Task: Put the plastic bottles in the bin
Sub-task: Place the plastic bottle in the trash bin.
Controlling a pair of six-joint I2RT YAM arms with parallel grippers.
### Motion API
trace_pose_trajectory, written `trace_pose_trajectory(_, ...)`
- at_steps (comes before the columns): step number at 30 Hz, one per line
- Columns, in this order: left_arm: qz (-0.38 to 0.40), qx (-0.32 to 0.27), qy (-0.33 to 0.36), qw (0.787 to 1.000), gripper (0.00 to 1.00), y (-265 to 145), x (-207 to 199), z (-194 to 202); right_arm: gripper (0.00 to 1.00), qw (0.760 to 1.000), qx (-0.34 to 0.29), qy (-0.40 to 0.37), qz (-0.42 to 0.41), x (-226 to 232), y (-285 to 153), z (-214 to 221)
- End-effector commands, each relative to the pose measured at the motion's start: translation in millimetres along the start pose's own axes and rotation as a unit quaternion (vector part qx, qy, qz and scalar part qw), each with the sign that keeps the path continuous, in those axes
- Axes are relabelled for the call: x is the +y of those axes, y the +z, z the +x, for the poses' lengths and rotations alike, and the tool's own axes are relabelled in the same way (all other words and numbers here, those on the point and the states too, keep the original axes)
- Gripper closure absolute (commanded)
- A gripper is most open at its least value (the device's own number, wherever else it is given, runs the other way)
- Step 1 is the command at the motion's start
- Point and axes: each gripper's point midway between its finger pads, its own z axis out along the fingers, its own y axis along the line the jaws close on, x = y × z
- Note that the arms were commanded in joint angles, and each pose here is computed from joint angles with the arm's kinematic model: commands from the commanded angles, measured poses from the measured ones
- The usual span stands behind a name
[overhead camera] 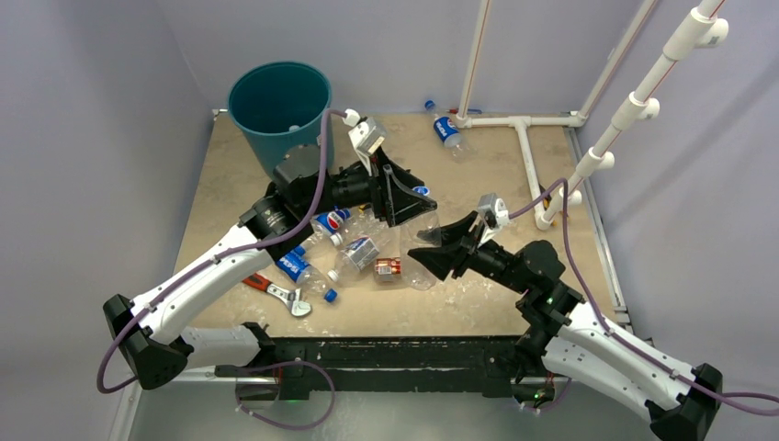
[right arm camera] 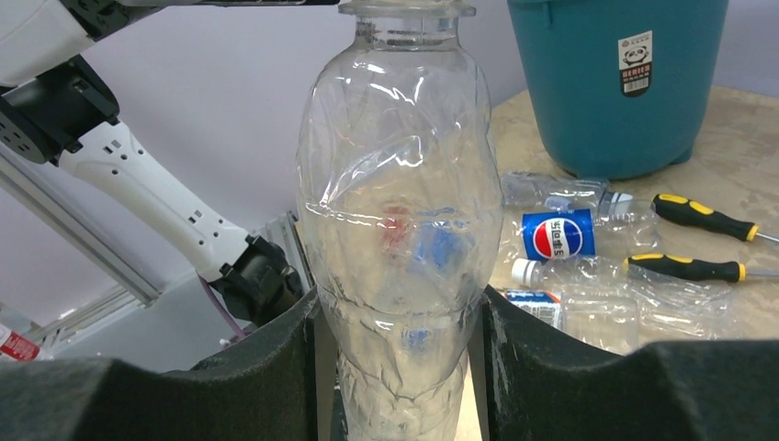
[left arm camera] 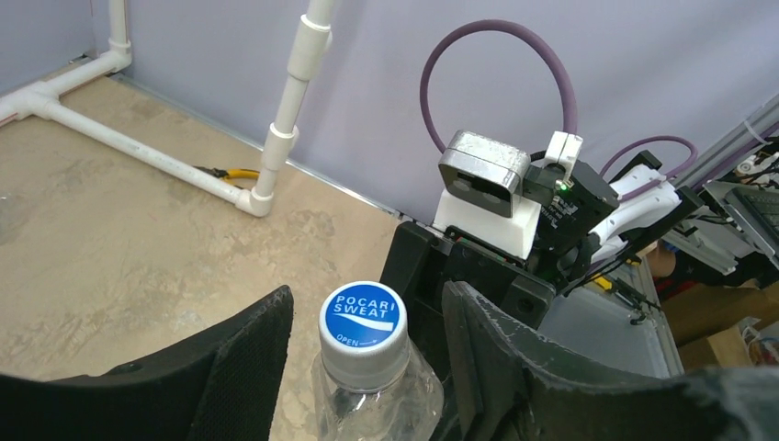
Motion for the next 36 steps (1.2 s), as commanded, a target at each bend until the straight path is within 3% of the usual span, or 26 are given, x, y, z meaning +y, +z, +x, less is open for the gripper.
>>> trace_pose_trajectory(1,0.031,-0.016,0.003,0.999,0.43,-2.5,-15.8,-9.7,0.63,0.999,-0.032,-0.017,-0.006,6.5,2.9,-22.4)
trace_pose_trajectory(6,0.031,-0.006,-0.013,0.999,0.33,0.1,-11.7,1.0,0.63,0.999,-0.034,-0.016,-0.002,5.0,3.5,-24.2)
trace_pose_trajectory(10,0.029,0.004,-0.02,0.999,0.4,2.5,-8.1,9.5,0.63,0.999,-0.032,-0.016,-0.001,4.5,4.7,-23.2)
trace_pose_trajectory(14,0.03,0.009,-0.021,0.999,0.6,3.7,-7.1,12.3,0.63,0.999,-0.032,-0.016,0.0,3.6,5.5,-22.5)
trace_pose_trajectory(18,0.029,0.005,-0.018,0.999,0.89,3.1,-7.2,10.6,0.63,1.0,-0.026,-0.011,0.006,0.9,6.3,-18.4)
trace_pose_trajectory(19,0.026,0.004,-0.017,0.999,1.0,2.9,-6.6,10.0,0.6,1.0,-0.021,-0.008,0.008,-0.1,6.7,-16.2)
trace_pose_trajectory(23,-0.013,-0.014,0.0,1.0,1.0,-2.8,3.1,1.0,0.09,1.0,-0.013,0.009,0.01,0.5,5.0,-12.3)
trace_pose_trajectory(24,-0.034,-0.025,0.009,0.999,1.0,-6.3,8.0,-5.2,0.02,1.0,-0.019,0.012,0.008,2.9,2.1,-15.9)
trace_pose_trajectory(27,-0.105,-0.058,0.046,0.992,1.0,-23.8,22.2,-28.9,0.01,0.999,-0.037,0.021,0.021,3.8,-7.7,-26.0)
trace_pose_trajectory(30,-0.215,-0.118,0.1,0.964,1.0,-56.1,44.6,-67.6,0.01,0.997,-0.046,0.028,0.054,-4.1,-20.7,-28.4)
trace_pose_trajectory(36,-0.385,-0.238,0.205,0.868,1.0,-124.2,66.6,-149.5,0.01,0.991,-0.041,0.04,0.12,-28.7,-40.9,-7.1)
